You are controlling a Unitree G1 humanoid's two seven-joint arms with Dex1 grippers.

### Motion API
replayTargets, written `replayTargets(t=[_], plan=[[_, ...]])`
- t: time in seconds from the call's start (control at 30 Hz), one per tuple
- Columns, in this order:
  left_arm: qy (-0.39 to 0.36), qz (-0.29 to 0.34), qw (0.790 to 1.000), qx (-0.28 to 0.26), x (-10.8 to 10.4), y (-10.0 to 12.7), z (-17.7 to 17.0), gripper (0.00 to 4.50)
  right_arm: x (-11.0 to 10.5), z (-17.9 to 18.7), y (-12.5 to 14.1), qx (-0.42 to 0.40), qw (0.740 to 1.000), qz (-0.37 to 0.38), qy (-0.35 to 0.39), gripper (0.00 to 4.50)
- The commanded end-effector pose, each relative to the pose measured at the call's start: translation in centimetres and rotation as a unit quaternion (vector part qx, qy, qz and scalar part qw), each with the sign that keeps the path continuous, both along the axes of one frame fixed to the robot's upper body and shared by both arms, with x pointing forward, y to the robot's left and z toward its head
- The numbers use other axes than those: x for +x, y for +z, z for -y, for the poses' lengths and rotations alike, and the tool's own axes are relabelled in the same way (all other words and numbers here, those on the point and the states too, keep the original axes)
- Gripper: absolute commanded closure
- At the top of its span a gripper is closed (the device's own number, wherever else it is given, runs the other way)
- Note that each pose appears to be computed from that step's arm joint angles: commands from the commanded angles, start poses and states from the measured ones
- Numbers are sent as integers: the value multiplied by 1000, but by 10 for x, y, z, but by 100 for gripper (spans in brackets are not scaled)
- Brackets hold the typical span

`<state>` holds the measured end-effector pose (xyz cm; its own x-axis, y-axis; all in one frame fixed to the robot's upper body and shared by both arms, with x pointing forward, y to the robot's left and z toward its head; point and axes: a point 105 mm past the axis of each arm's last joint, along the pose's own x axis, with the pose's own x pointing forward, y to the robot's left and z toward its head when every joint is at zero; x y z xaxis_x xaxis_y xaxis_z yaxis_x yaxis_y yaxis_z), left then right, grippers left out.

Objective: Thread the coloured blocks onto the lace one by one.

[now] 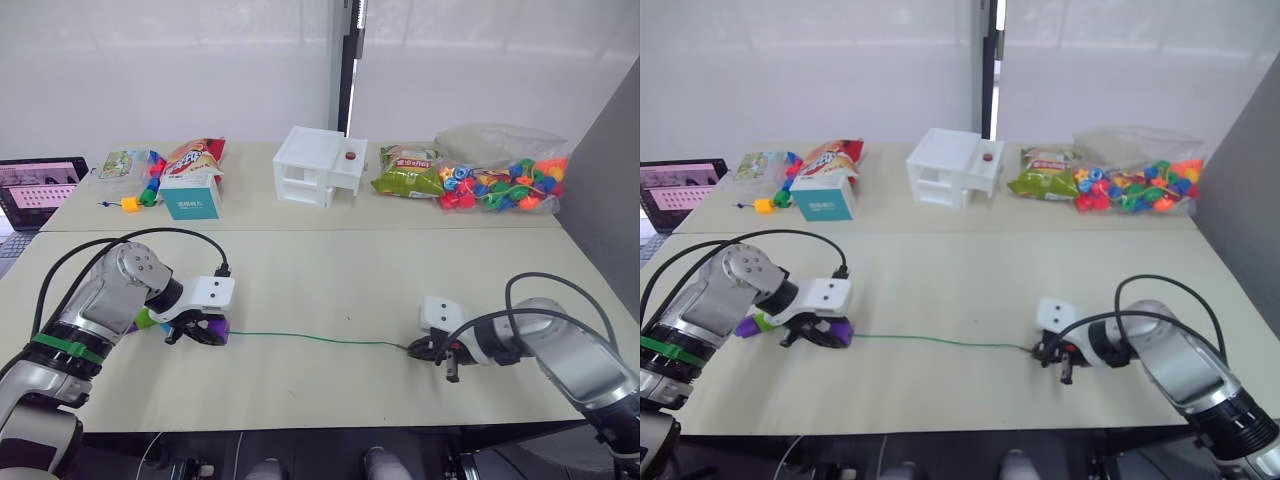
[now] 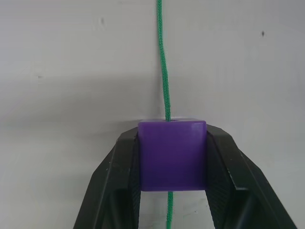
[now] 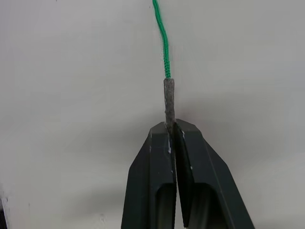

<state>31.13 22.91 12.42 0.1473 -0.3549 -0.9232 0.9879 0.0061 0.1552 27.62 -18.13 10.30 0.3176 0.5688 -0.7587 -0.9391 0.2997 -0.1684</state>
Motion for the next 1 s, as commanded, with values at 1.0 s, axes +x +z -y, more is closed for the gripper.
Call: replayTargets(t=[1.0], plan=[[86, 85, 993, 11, 21, 1, -70, 329, 34, 30, 8, -21, 998, 53, -28, 450]])
